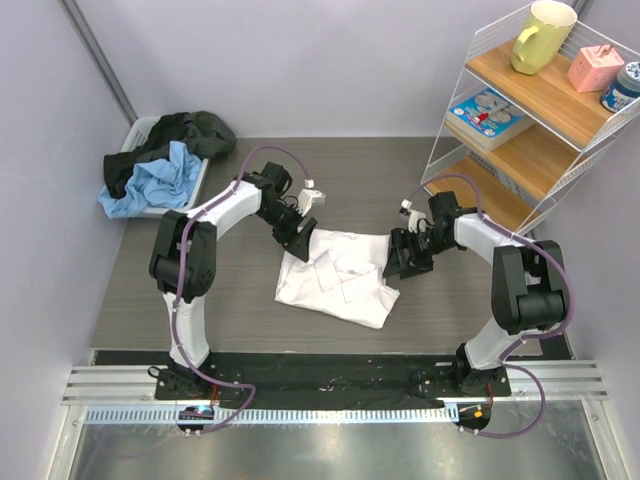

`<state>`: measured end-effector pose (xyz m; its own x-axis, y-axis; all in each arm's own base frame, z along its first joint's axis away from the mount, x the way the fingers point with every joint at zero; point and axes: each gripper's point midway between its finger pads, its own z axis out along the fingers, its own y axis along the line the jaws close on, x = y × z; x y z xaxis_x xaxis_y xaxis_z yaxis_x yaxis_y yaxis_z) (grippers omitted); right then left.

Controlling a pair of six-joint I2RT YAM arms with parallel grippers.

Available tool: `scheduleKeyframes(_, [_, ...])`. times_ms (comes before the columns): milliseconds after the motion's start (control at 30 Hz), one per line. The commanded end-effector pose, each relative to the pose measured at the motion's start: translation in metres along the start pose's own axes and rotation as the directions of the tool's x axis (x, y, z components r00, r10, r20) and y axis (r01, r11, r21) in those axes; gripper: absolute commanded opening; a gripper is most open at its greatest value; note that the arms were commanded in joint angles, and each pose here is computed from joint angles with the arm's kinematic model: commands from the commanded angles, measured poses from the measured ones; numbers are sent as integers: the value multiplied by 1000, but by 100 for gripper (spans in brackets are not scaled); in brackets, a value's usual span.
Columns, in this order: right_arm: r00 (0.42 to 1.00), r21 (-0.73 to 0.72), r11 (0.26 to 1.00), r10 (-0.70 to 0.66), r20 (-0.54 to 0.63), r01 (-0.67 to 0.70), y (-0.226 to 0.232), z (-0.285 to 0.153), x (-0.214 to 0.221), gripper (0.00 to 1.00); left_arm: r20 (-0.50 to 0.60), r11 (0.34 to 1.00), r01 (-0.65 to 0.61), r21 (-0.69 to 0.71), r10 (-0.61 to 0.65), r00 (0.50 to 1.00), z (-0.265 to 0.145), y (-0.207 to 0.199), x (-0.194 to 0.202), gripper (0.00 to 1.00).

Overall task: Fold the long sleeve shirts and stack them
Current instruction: Fold the shirt

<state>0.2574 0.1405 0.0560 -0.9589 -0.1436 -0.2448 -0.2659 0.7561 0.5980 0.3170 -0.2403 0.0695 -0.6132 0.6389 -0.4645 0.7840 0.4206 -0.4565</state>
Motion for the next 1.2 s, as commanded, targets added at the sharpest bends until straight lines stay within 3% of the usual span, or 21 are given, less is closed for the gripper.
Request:
scheduleKeyframes(0, [1000, -52, 998, 21, -23, -22, 4, 5, 4, 70, -13, 999, -49, 19, 50, 999, 3, -6, -5, 66])
scheduleKeyframes(200, [997, -82, 996, 36, -70, -41, 6, 9, 11, 67, -31, 999, -41, 8, 41, 999, 12, -2, -2, 66])
scheduleKeyframes(433, [978, -125, 990, 39, -207, -66, 8, 15, 28, 65, -43, 999, -34, -10, 33, 999, 19, 5, 1, 67])
scheduleKeyframes(667, [975, -113, 992, 24, -219, -50, 7, 12, 30, 66, 14, 996, -35, -81, 36, 999, 11, 12, -9, 72])
scheduleKeyframes(767, [976, -129, 991, 16, -218, -45, 11, 10, 30, 60, 20, 996, -25, -90, 27, 999, 8, 14, -11, 75])
scheduleKeyframes(900, [977, -149, 988, 9, -215, -42, 14, 10, 29, 38, 43, 992, -13, -123, 18, 999, 3, 20, -17, 78])
scheduleKeyframes(967, [979, -158, 987, 3, -206, -37, 15, 9, 28, 33, 43, 994, -6, -107, 11, 999, 3, 17, -16, 77])
scheduleKeyframes(1100, [980, -165, 986, -12, -196, -21, 16, 10, 27, 27, 14, 1000, 7, -30, -6, 1000, 7, 5, -8, 66])
scheduleKeyframes(1167, [982, -163, 987, -15, -190, -16, 17, 11, 25, 23, -11, 1000, 20, 0, -20, 1000, 12, 1, 1, 56])
